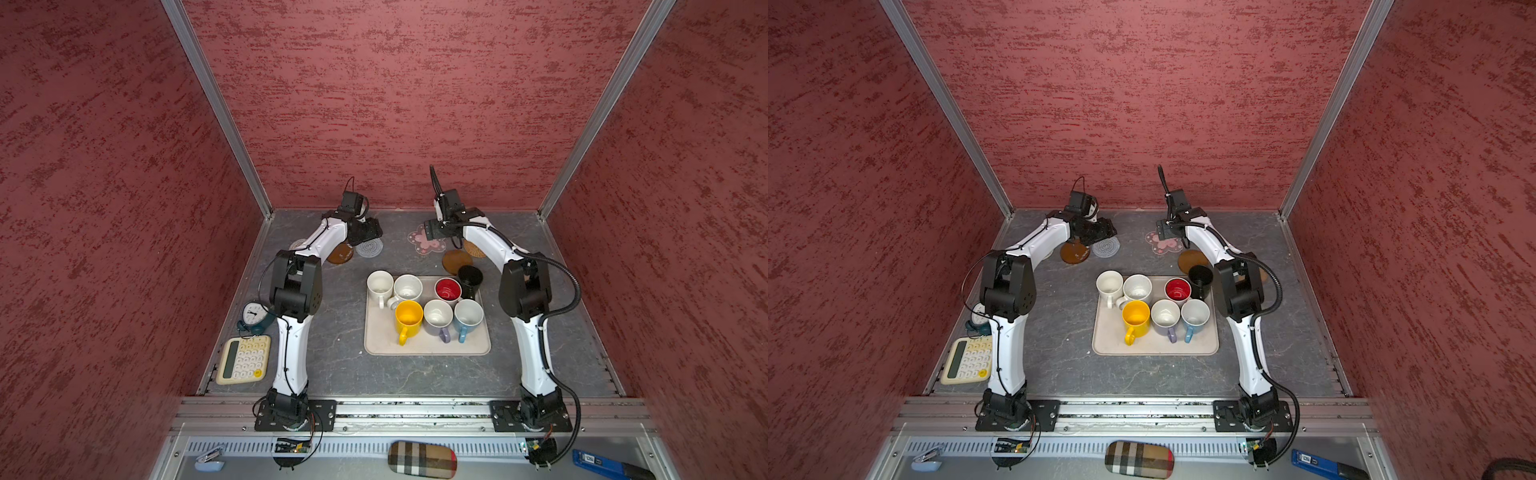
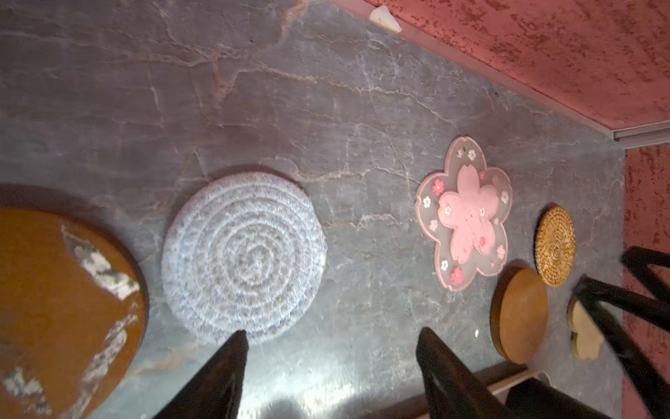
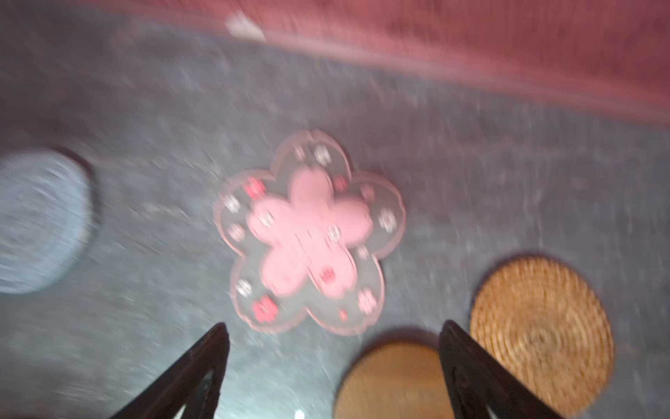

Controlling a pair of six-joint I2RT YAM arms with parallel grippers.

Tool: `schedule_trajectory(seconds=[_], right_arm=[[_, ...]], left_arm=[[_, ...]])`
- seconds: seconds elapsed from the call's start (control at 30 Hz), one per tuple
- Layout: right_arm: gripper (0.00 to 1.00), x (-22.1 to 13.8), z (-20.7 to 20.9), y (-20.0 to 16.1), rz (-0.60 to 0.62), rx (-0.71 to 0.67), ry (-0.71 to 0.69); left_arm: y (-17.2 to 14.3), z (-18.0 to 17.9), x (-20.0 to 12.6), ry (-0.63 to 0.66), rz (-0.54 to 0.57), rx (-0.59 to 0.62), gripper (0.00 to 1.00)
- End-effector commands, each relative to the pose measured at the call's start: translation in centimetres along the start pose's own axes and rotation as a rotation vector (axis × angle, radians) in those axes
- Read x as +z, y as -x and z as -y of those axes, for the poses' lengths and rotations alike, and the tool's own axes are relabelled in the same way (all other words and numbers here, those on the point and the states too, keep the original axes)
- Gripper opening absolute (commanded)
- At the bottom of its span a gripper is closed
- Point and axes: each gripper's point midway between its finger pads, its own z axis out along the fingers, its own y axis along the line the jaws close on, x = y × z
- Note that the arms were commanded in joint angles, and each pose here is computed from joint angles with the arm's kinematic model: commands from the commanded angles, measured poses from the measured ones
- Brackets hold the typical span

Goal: Place cups on coasters
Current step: Move the coaster to the top-right of the table, then move the coaster to the top-center of the table.

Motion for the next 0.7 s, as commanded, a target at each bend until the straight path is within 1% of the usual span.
schedule_trajectory(seconds=[0.0, 0.23, 0.37, 0.53, 0.67], right_arm=[[0.86, 2.8, -0.6, -1.0, -0.062, 0.033, 0.093], [0.85, 5.3, -1.9, -0.6, -0.064, 0.08, 0.186], [0.85, 6.3, -1.4, -1.0, -0.074, 0.122, 0.207], [0.87, 6.8, -0.2, -1.1, -0.079, 0.168, 0.22], [0.88, 6.9, 0.7, -1.1, -0.079, 0.188, 0.215]], left_arm=[[-0.3, -1.2, 1.2, 0.026, -0.036, 0.01, 0.71], [-1.0, -2.4, 3.6, 0.035, -0.065, -0.003, 0.69], [-1.4, -2.6, 4.5, 0.031, -0.081, -0.01, 0.69], [-2.4, -1.8, 5.3, 0.021, -0.099, 0.001, 0.69], [-3.7, -0.8, 5.9, 0.009, -0.119, 0.016, 0.69]])
